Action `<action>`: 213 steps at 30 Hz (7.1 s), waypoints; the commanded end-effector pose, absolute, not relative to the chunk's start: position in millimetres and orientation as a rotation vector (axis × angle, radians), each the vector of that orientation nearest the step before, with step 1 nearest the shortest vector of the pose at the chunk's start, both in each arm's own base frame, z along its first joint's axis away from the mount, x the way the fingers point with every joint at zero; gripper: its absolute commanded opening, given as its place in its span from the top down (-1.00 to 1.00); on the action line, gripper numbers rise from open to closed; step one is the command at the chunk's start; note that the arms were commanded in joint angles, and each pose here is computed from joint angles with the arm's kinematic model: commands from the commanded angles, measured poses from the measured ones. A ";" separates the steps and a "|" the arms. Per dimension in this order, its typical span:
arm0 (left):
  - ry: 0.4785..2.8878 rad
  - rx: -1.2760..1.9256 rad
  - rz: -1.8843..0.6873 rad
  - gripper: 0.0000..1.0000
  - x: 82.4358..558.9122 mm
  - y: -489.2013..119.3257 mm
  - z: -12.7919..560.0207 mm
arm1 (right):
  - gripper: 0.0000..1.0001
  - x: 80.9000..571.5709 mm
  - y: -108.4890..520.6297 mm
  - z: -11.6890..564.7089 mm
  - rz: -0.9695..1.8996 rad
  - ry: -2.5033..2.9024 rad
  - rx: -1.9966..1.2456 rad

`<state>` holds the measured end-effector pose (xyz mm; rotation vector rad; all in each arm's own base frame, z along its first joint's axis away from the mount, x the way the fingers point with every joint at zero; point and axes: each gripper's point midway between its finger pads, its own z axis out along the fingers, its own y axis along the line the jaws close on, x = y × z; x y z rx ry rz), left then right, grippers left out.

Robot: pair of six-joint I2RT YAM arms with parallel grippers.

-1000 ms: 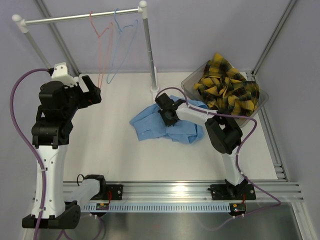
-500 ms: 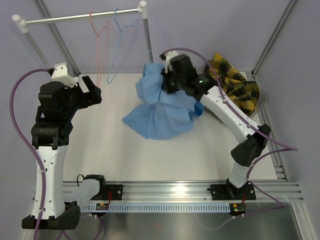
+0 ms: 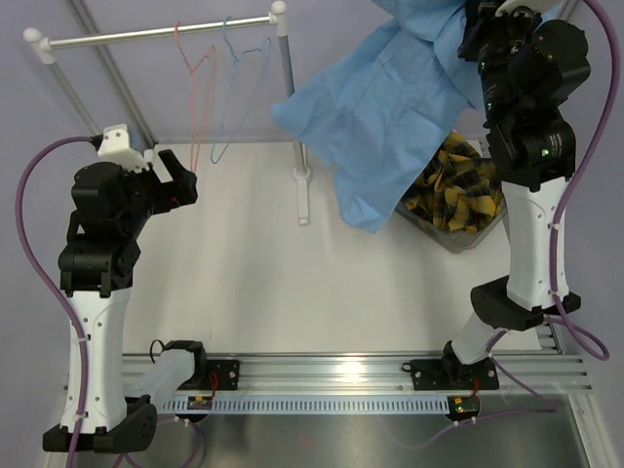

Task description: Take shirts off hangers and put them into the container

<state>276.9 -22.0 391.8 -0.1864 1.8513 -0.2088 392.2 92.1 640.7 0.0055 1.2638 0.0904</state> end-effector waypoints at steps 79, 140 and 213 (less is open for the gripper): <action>1.899 -0.169 -0.345 -0.98 281.7 -43.5 372.7 | 1.00 498.1 -20.2 90.4 0.078 2.442 0.590; 1.728 -0.174 -0.172 -0.98 206.3 -13.2 425.1 | -0.99 356.3 76.7 210.4 0.050 2.164 -0.013; 1.671 -0.224 -0.141 -0.98 190.1 -4.1 433.4 | -0.81 384.9 -3.1 420.7 0.100 1.831 0.305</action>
